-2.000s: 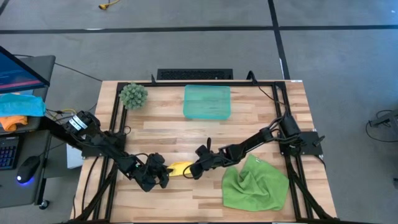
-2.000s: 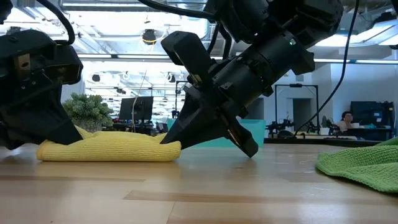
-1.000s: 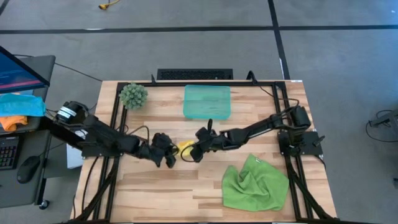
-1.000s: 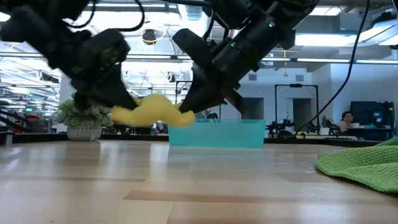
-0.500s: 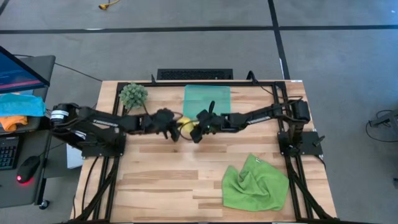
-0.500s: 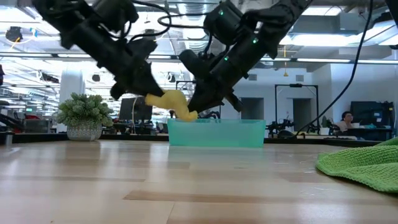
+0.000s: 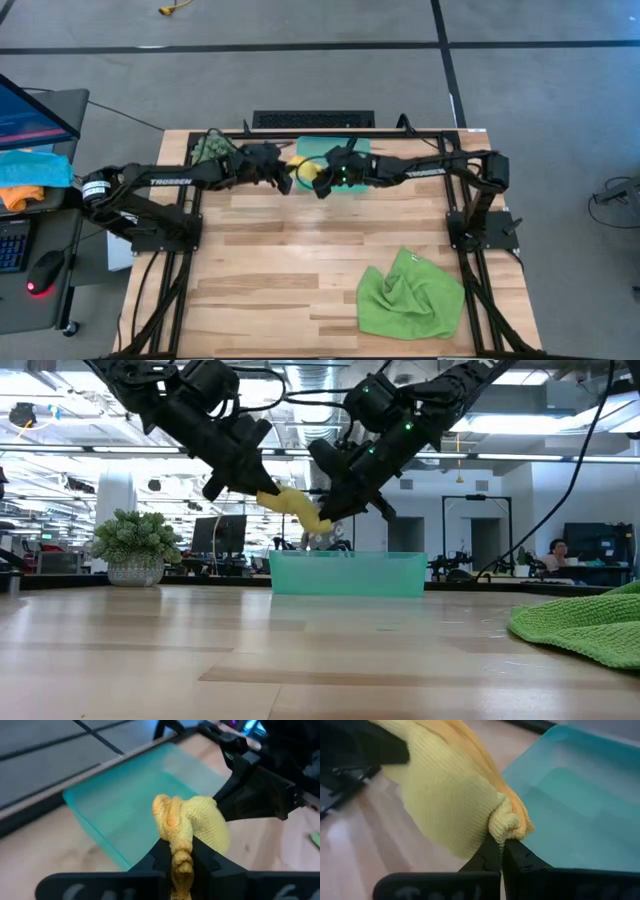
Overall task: Roll microfiber towels into tight, uniform cylinder then place into a basket
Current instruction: Put the yellow microfiber cloth into the green bin
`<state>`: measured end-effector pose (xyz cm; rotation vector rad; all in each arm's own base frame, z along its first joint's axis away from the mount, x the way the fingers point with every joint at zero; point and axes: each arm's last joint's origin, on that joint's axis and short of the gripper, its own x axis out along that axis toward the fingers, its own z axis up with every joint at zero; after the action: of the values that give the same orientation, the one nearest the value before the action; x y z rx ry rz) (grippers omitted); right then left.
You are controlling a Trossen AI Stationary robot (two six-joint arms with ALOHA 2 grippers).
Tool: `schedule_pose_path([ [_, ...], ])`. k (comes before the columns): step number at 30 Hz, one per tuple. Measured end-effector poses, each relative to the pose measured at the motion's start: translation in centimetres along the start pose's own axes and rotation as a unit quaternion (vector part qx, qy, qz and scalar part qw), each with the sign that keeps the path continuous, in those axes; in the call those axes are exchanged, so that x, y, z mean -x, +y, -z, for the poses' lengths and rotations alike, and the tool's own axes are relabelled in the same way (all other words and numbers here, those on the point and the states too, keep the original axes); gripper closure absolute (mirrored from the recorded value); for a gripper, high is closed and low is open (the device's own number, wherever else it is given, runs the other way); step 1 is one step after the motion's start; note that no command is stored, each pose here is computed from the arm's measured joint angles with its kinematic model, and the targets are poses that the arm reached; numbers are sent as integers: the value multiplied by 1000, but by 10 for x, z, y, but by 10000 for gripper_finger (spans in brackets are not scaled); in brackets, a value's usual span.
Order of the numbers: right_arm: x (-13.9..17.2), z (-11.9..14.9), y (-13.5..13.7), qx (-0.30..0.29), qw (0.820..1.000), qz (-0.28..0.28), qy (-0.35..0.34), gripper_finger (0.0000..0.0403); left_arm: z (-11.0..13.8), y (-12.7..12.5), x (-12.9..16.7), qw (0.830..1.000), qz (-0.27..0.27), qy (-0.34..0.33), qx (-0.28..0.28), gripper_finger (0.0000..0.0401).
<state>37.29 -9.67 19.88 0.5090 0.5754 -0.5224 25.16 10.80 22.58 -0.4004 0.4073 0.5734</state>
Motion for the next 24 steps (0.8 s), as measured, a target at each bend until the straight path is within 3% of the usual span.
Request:
schedule_pose_path([
  [8,-6,-13,-32,2,999,35,-4,392,-9,19,-14,999,-29,-13,14,389],
  [13,-6,-14,-39,7,999,44,0,392,-9,25,-50,999,-49,7,15,387],
  [16,-6,-15,-46,6,998,55,8,392,-19,28,-71,999,-34,22,14,384],
  [24,-5,-20,-81,-5,994,104,40,392,-25,34,-109,997,-37,70,9,384],
])
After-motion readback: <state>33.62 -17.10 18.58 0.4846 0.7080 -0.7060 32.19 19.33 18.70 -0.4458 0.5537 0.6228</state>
